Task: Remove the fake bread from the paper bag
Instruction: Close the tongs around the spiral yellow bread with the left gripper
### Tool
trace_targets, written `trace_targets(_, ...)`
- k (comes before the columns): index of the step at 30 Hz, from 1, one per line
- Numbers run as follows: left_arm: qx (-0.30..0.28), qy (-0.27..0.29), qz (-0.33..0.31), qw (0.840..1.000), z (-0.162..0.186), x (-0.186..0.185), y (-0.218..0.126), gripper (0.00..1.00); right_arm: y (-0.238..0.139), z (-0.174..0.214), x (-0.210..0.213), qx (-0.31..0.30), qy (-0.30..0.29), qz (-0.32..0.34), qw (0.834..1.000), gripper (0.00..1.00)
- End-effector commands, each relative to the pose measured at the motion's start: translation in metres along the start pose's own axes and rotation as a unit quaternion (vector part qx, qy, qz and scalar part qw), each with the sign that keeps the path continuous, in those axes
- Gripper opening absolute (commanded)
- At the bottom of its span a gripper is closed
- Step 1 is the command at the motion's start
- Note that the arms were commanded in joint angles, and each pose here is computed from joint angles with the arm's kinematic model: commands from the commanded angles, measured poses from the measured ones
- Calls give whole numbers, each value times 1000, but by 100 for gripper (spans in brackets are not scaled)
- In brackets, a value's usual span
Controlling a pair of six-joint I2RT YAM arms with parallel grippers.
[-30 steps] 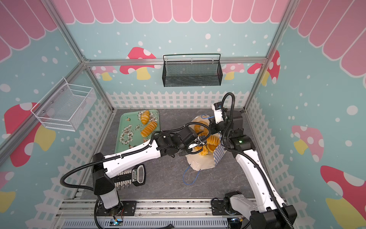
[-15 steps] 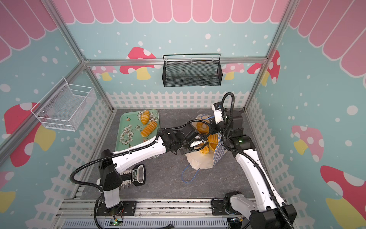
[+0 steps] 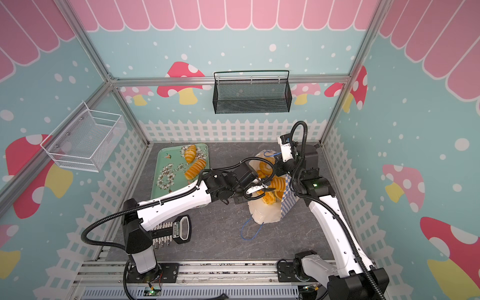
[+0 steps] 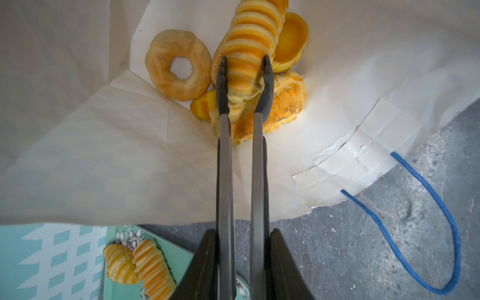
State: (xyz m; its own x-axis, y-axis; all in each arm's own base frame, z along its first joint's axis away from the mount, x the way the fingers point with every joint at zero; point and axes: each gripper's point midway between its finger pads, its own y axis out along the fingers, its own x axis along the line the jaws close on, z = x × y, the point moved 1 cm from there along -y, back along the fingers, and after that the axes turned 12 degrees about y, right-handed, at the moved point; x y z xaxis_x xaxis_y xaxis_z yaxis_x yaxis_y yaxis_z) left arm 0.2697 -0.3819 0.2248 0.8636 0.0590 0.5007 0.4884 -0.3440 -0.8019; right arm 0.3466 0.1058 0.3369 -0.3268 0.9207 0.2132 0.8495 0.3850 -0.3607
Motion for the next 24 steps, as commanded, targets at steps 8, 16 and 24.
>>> trace_targets(8, -37, 1, -6, 999, -10, -13, -46, 0, -4, -10, 5, -8, -2, -6, 1000, 0)
trace_targets(16, -41, -3, -39, 998, -7, -3, -66, 0, -1, -7, 5, -2, 2, -8, 1000, 0)
trace_targets(24, -33, -13, -42, 998, 2, -5, -68, 0, -3, -7, 5, -3, 4, -7, 1000, 0)
